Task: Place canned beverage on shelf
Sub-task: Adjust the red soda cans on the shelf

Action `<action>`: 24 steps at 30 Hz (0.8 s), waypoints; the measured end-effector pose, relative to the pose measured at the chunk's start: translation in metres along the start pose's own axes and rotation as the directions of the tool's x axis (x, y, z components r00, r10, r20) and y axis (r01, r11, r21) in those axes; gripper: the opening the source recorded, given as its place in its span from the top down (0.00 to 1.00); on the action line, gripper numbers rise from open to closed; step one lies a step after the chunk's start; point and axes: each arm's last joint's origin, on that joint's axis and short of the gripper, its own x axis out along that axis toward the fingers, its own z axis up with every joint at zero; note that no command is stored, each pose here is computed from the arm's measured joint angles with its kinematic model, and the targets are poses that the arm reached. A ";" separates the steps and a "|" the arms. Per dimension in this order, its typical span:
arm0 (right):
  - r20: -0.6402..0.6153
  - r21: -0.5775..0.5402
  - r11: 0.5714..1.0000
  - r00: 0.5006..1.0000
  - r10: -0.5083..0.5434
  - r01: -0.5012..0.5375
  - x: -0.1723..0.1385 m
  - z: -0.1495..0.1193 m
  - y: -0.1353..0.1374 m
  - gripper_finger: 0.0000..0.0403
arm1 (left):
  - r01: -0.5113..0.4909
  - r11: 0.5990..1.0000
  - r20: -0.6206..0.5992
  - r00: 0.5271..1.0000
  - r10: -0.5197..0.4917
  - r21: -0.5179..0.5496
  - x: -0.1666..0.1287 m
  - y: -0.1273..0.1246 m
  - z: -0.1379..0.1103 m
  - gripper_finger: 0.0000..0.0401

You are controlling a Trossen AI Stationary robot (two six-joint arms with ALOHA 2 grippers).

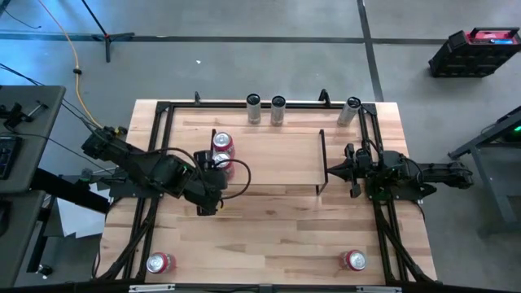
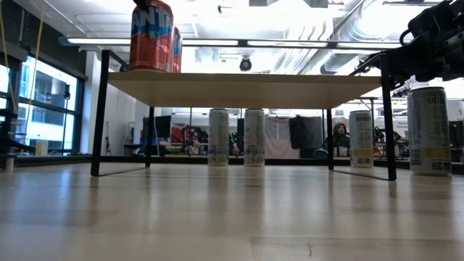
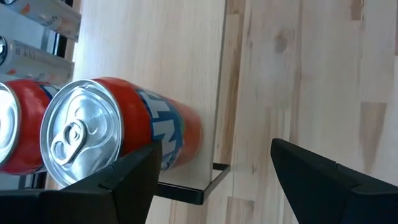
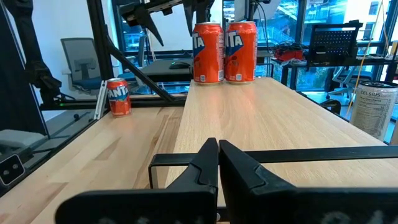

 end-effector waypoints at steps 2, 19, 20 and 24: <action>0.000 0.000 1.000 1.000 0.001 -0.001 0.000 0.000 0.000 1.00 | -0.004 1.000 0.002 1.000 0.004 0.000 0.000 0.000 0.000 0.27; -0.001 0.000 1.000 1.000 0.000 0.000 0.000 0.000 0.000 1.00 | -0.030 1.000 0.000 1.000 0.030 0.005 0.000 0.001 -0.001 0.27; 0.000 0.000 1.000 1.000 0.000 0.000 0.000 0.000 0.000 1.00 | -0.031 1.000 -0.003 1.000 0.031 0.003 0.000 0.001 -0.001 0.27; 0.000 0.000 1.000 1.000 0.001 -0.001 0.000 0.000 0.000 1.00 | -0.034 0.999 -0.010 0.999 0.034 -0.006 0.000 0.002 -0.002 0.27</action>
